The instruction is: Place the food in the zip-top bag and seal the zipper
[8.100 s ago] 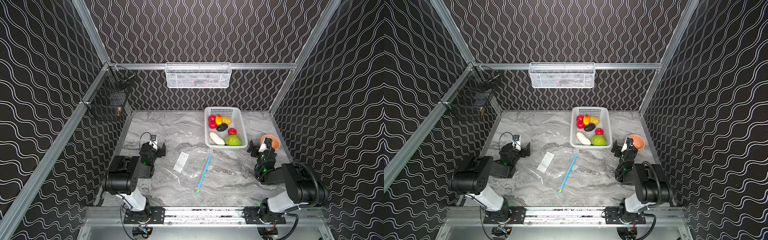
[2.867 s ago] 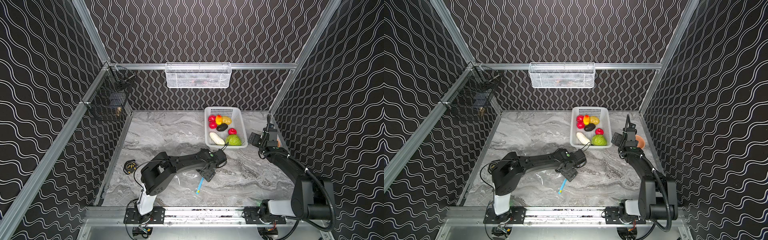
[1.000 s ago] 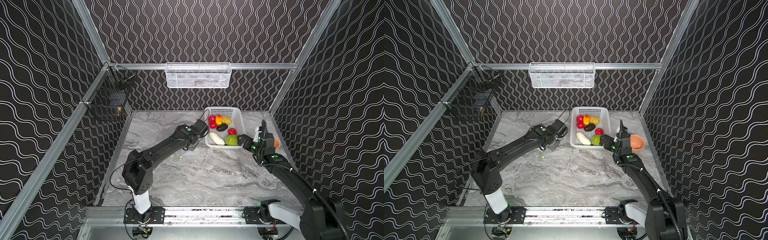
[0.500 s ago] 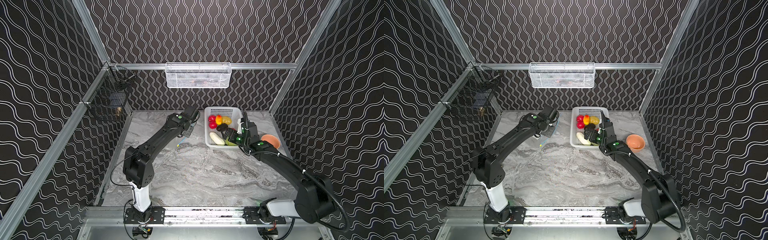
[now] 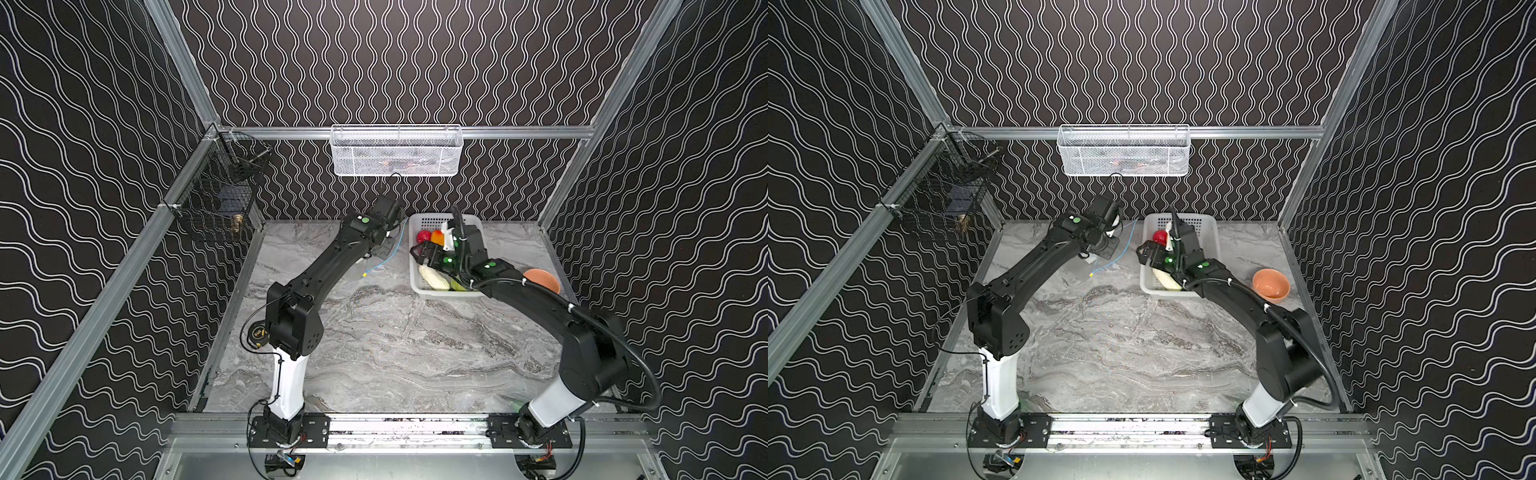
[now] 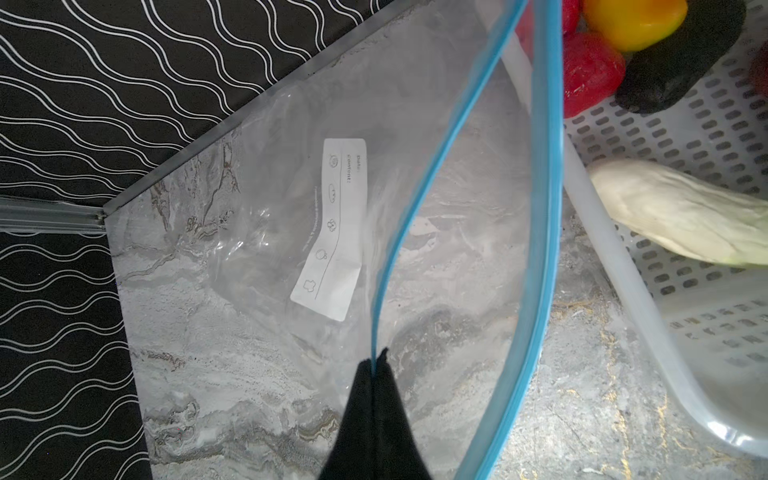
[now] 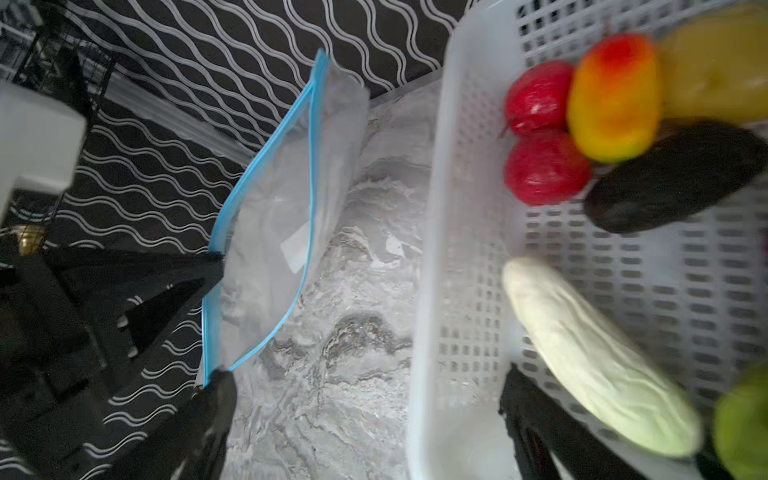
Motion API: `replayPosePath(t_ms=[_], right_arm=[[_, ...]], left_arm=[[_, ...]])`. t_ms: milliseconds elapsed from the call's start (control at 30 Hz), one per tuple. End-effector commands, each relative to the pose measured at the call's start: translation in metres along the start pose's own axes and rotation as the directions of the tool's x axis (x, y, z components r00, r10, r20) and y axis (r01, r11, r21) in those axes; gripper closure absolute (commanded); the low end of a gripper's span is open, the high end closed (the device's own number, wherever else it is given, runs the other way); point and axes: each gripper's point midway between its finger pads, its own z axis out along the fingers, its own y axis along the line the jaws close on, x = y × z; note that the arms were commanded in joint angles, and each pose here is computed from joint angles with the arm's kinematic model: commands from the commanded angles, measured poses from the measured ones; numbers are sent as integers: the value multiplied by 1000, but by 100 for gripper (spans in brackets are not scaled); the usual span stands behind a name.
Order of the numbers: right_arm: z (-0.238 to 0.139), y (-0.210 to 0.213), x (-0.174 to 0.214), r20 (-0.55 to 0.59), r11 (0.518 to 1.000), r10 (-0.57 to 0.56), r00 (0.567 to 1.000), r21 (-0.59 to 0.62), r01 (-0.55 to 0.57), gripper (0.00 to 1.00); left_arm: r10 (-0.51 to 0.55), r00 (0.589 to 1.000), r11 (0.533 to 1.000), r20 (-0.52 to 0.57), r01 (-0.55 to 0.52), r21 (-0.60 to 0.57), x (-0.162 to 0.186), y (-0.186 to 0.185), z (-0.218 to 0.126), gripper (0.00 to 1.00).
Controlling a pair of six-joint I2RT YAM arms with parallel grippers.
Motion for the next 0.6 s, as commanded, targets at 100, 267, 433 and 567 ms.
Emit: replayPosePath(t_ms=[100,267,433,567], right_arm=[[34,27,3,-36,998,0,999,-65,-3,1],[48,35,-1,-6,996,20,1000,-89,-21,1],[70,32,8,-32,997,36,999,-62,-38,2],[77,19,10,-25,999,39,999,-4,-40,4]], left_arm=[[-38,999,999,1,38,21,3,8,-10,100],[-60,998,997,18,59,54,2,8,-25,100],[-76,996,996,49,73,46,-2,17,-39,100],[-89,994,995,58,91,-40,-4,39,-43,100]])
